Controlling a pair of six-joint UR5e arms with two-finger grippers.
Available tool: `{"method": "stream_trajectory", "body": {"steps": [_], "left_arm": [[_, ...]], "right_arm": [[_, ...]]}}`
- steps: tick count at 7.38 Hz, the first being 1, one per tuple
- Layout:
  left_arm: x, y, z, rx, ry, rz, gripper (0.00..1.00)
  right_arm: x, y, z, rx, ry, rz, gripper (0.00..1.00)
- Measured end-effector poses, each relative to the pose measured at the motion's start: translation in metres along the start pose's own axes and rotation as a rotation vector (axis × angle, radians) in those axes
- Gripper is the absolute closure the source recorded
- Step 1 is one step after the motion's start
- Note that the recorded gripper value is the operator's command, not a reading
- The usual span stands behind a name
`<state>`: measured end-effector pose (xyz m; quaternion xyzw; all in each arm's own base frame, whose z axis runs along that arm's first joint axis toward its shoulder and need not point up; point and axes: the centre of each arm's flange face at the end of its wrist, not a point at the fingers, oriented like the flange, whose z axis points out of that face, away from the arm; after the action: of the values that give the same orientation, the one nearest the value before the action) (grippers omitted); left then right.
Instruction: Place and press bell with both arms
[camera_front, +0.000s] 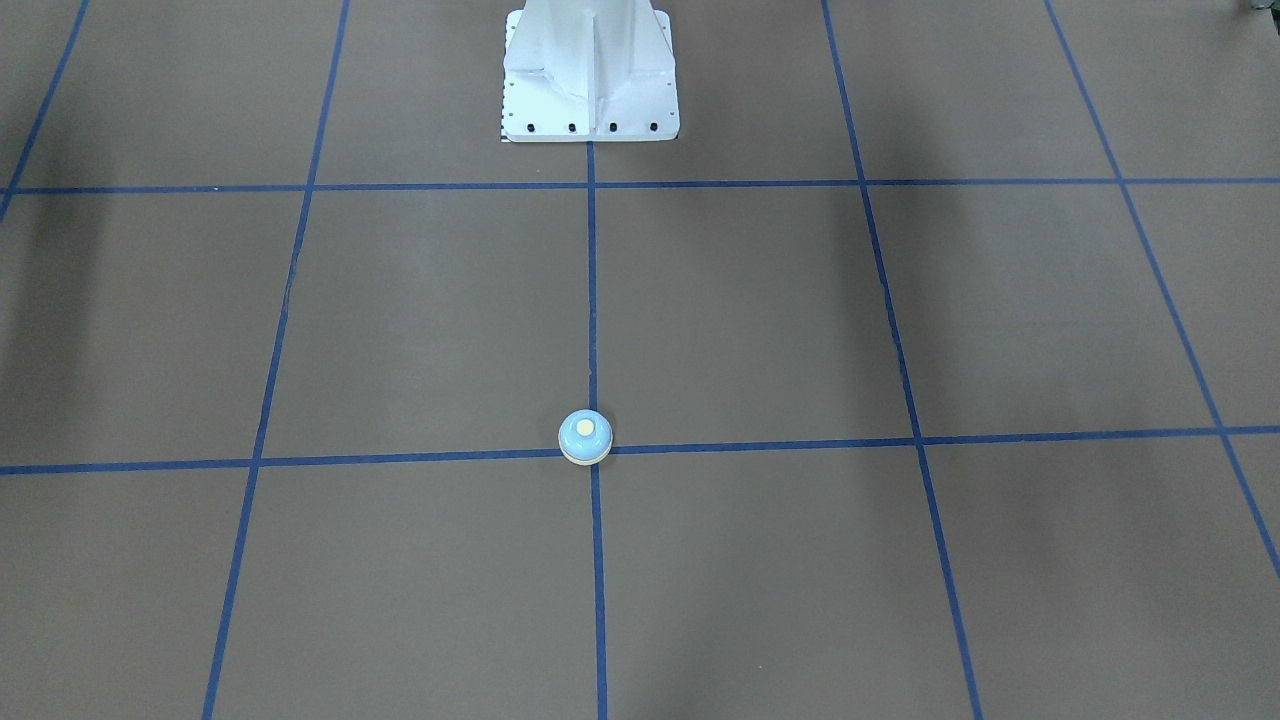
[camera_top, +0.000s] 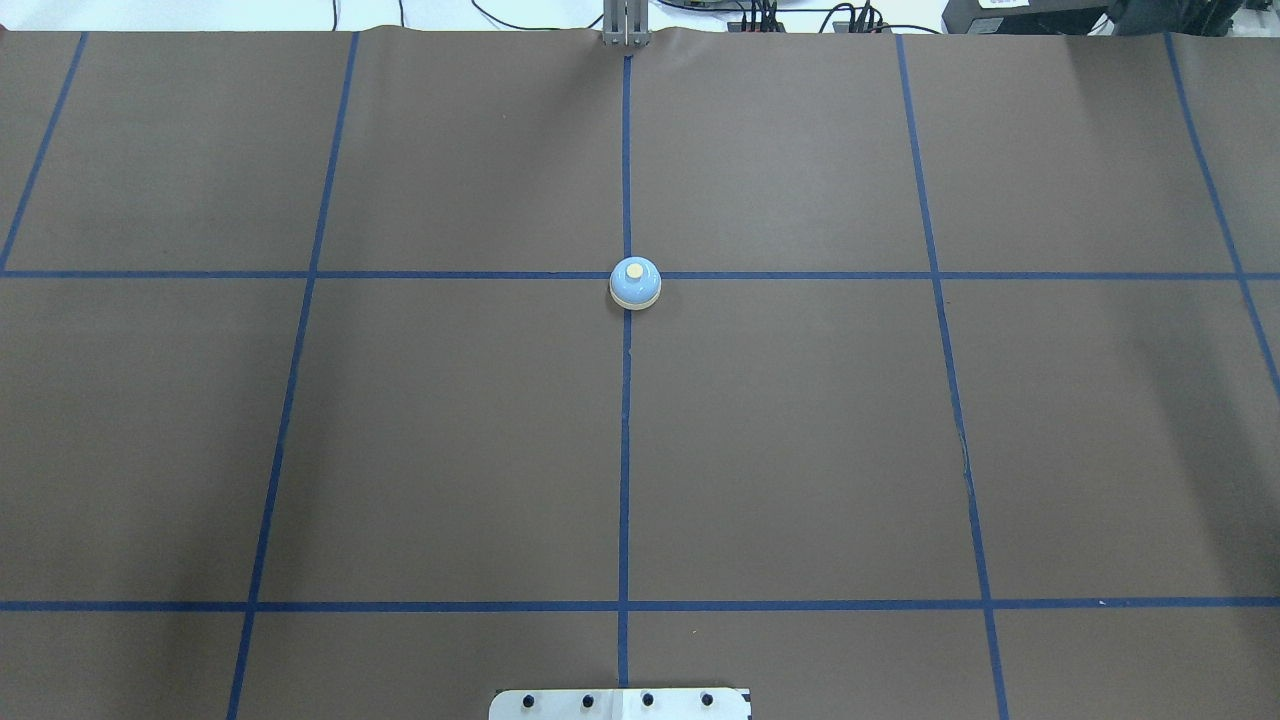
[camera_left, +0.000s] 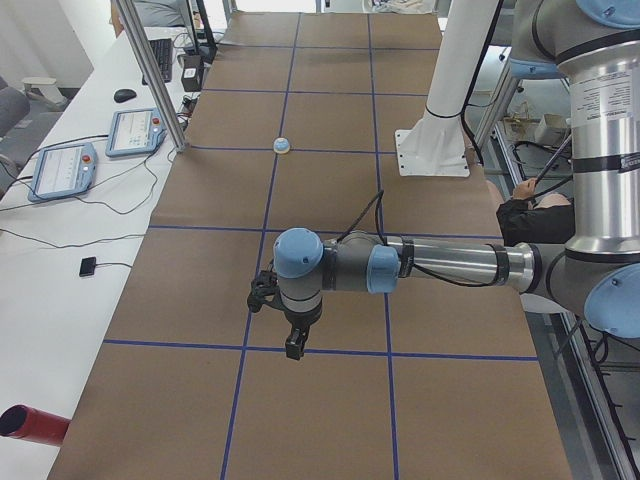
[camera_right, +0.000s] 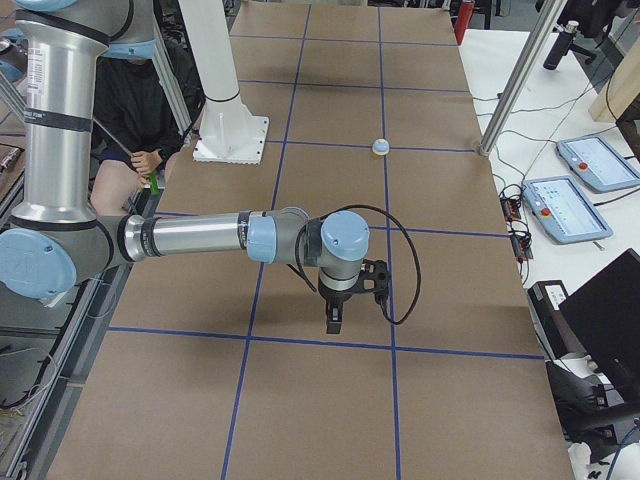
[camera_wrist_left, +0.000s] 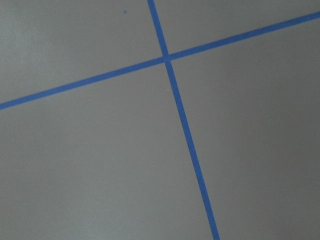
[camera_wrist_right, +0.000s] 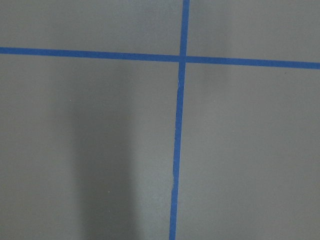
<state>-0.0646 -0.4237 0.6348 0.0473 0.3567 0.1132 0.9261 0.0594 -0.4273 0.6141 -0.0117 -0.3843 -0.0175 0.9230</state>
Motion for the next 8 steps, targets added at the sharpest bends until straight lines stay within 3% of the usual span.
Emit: {"method": "stream_trajectory", "body": {"steps": [8], "left_arm": [[-0.007,0.005,0.009,-0.019,0.004,-0.029,0.00]], "right_arm": [[0.012,0.003,0.011,-0.022,-0.007,0.021,0.00]]}}
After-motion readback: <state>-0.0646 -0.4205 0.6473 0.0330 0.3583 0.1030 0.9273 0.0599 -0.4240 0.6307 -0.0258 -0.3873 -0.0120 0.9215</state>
